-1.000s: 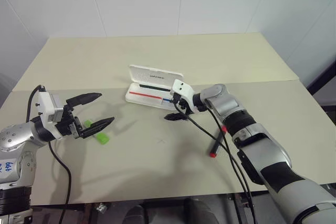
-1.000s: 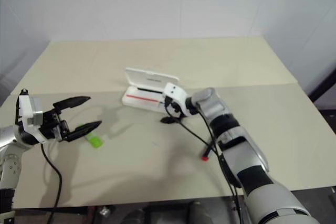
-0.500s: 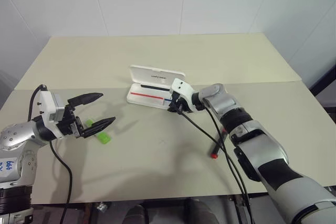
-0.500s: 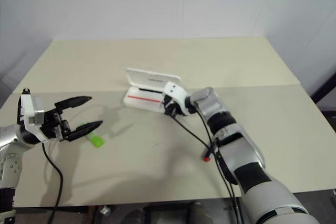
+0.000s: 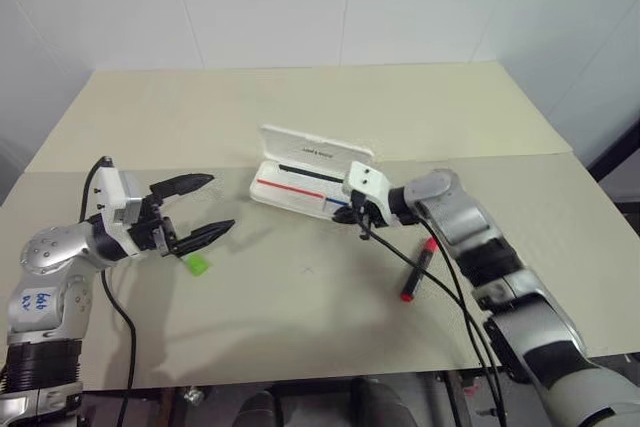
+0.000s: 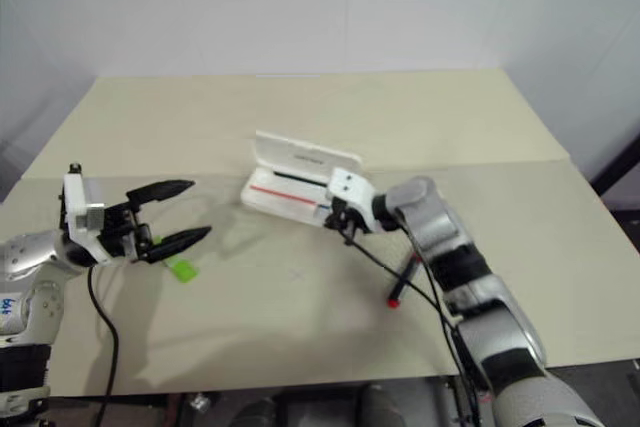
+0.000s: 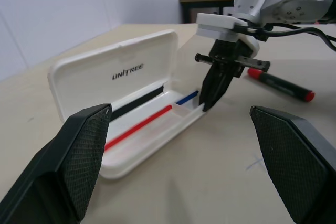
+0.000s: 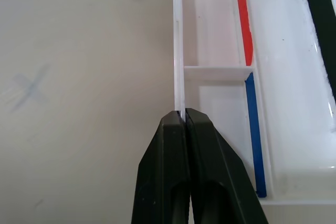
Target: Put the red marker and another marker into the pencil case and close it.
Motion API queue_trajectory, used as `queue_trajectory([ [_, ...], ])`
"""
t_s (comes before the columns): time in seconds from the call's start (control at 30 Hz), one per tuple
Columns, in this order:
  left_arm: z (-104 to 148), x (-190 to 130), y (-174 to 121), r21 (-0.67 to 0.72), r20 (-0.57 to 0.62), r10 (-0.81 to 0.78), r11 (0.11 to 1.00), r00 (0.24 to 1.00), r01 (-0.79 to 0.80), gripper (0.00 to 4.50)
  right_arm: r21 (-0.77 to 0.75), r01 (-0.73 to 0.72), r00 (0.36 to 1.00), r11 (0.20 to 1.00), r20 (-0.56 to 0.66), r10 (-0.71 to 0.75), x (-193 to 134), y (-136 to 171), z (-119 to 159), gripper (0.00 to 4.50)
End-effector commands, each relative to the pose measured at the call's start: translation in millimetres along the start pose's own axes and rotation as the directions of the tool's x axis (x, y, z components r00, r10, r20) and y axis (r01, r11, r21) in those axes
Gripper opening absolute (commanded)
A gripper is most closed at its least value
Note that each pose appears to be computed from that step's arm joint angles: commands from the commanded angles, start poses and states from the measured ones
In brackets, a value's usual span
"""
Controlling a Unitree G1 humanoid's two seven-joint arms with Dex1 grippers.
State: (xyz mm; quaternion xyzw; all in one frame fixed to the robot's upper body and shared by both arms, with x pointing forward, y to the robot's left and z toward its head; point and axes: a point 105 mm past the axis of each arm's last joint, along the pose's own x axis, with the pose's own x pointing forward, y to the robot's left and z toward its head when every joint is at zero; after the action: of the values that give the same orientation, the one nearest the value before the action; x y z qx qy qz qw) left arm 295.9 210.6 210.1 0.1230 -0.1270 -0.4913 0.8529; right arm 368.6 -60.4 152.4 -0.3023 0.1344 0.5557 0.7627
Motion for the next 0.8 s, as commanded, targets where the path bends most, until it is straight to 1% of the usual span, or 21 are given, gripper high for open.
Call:
queue_trajectory([
  [0.03,4,5,1,0.026,0.022,-0.018,1.0,1.0,0.017,4.5,-0.087,-0.038,0.999,0.995,0.016,0.04,-8,21,16,0.03],
  [0.17,2,11,-2,0.013,0.036,-0.048,0.999,0.998,0.047,4.5,-0.133,-0.09,0.996,0.987,-0.029,0.086,-13,46,10,0.03],
  [0.27,0,13,-5,0.005,0.038,-0.072,0.997,0.997,0.071,4.5,-0.22,-0.113,0.992,0.969,-0.074,0.099,-14,61,5,0.03],
  [0.4,-2,14,-12,-0.009,0.043,-0.108,0.994,0.993,0.108,4.5,-0.23,-0.163,0.985,0.959,-0.097,0.144,-15,75,1,0.03],
  [0.5,-5,10,-17,-0.016,0.028,-0.135,0.991,0.99,0.136,4.5,-0.228,-0.175,0.983,0.958,-0.104,0.154,-16,80,0,0.03],
  [0.6,-11,2,-24,-0.019,-0.015,-0.164,0.986,0.986,0.163,4.5,-0.228,-0.18,0.981,0.957,-0.118,0.157,-19,82,-3,0.03],
  [0.8,-18,-11,-33,-0.027,-0.059,-0.211,0.977,0.976,0.21,4.5,-0.231,-0.179,0.979,0.956,-0.136,0.151,-28,80,-8,0.03],
])
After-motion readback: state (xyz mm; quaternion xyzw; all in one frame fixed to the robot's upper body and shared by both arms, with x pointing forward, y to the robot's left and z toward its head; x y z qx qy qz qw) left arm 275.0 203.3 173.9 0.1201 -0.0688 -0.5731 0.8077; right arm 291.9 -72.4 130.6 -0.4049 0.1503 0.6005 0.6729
